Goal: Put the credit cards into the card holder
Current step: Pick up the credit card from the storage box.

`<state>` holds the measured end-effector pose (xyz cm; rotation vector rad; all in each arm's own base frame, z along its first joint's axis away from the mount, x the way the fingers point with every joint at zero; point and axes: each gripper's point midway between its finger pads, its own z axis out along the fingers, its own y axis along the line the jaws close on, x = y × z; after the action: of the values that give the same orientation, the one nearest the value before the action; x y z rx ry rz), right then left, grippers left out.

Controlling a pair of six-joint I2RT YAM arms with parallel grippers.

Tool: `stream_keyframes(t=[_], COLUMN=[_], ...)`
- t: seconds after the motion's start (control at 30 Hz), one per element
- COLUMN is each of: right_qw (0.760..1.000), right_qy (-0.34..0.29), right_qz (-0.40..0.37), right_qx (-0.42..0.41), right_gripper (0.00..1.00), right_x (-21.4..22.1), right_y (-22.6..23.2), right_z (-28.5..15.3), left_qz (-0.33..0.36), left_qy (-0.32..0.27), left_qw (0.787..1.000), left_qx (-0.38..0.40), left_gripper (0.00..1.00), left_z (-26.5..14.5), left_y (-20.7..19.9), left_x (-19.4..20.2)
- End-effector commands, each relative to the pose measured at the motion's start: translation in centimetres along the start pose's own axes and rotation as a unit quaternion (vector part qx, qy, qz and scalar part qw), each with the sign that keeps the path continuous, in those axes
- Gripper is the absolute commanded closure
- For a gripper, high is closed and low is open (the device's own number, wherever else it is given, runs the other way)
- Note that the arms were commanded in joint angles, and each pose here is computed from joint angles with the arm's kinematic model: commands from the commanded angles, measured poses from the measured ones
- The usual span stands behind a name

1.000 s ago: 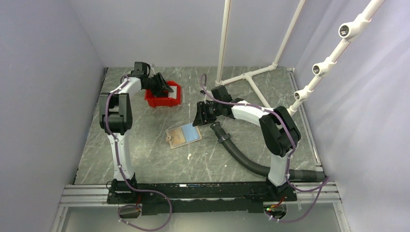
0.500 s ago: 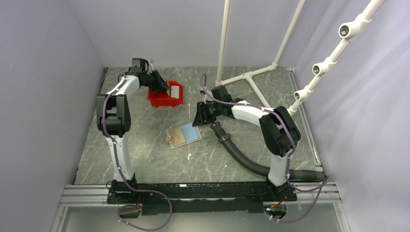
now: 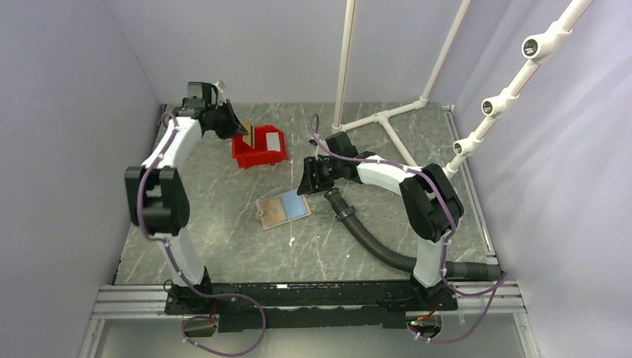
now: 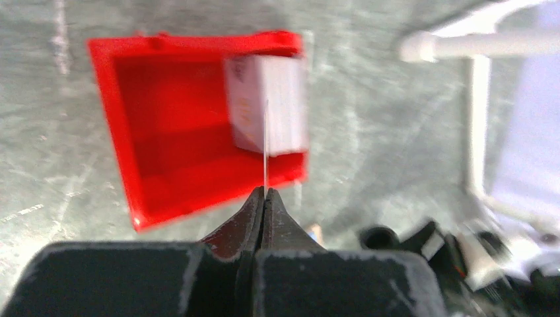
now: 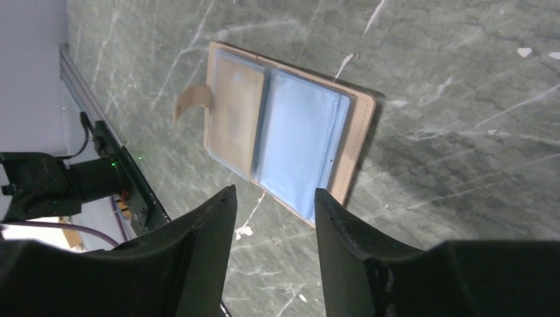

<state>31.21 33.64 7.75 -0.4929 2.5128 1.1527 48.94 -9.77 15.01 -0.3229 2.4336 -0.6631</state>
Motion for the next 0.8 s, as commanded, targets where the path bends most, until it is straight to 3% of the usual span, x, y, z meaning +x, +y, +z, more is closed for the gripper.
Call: stream_keyframes(t=[0.0,0.1,0.2,0.47,0.6,0.77], right_qw=[0.998,0.989,0.975,0.933,0.932,0.927], right_qy=[-0.054,-0.096,-0.145,-0.211,-0.213,-0.211], right_qz=[-0.013,0.009,0.034,0.110,0.124,0.135], right_qx=[-0.042,-0.115,-0.166,-0.268,-0.265,-0.281], right_gripper=[0.49,0.44,0.38,0.36,0.39,0.53], right_x=[-3.2,-4.8,-6.5,-8.2,-8.1,-8.3], right_y=[3.5,6.8,9.3,11.8,11.4,11.6], right_z=[-1.9,-3.0,-4.7,-7.7,-7.5,-7.3], left_qz=[0.030,-0.011,-0.040,-0.080,-0.099,-0.121], left_qy=[-0.049,-0.036,-0.054,-0.116,-0.114,-0.105], left_qw=[0.986,0.962,0.941,0.915,0.908,0.901], left_qx=[0.157,0.270,0.332,0.378,0.390,0.403], left_gripper=[1.00,1.00,1.00,1.00,1.00,1.00], left_z=[-7.2,-8.8,-10.1,-11.8,-11.9,-11.4], left_y=[-7.6,-10.4,-12.0,-13.3,-13.2,-12.9], left_x=[0.1,3.1,5.4,9.1,9.6,10.4])
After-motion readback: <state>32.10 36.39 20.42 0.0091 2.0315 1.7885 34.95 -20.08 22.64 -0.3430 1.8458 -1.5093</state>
